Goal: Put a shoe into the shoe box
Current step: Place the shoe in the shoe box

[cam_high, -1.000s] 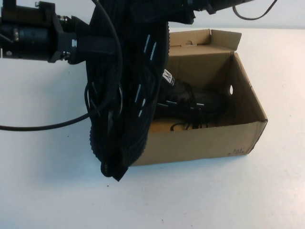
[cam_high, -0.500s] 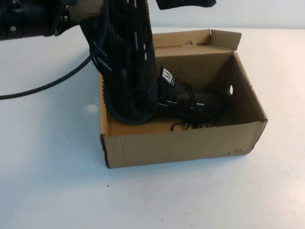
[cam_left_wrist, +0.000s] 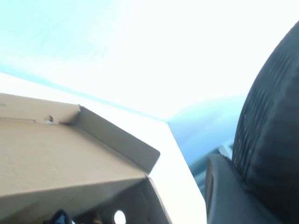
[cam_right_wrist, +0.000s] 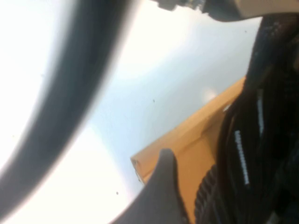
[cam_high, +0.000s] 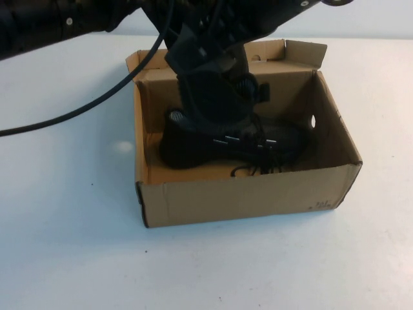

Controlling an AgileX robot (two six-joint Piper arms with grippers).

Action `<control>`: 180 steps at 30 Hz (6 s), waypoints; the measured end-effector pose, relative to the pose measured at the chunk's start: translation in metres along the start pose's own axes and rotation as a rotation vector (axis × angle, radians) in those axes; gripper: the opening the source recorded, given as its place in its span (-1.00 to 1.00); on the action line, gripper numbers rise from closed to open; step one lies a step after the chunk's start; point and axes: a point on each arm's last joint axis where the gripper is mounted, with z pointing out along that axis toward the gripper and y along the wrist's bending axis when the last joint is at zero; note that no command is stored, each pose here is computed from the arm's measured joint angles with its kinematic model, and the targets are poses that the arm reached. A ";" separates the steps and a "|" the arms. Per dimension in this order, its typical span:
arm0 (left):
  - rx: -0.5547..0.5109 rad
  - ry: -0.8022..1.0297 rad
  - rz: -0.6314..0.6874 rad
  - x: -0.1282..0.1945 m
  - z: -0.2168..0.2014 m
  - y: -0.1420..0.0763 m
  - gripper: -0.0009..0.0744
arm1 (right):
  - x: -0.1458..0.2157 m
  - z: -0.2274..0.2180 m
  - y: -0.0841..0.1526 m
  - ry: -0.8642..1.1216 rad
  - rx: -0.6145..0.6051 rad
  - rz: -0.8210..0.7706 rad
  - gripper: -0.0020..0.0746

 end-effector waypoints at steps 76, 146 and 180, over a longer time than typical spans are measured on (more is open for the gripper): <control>0.204 -0.079 0.170 -0.060 -0.058 0.017 0.30 | 0.030 0.007 -0.060 0.228 0.144 -0.432 -0.92; 0.066 0.331 0.373 -0.032 -0.090 0.020 -0.98 | 0.128 0.127 -0.067 0.603 -0.021 -0.526 -0.92; 0.069 0.514 0.589 0.015 -0.105 -0.012 -0.98 | 0.048 -0.032 -0.034 0.197 0.421 -0.243 -0.89</control>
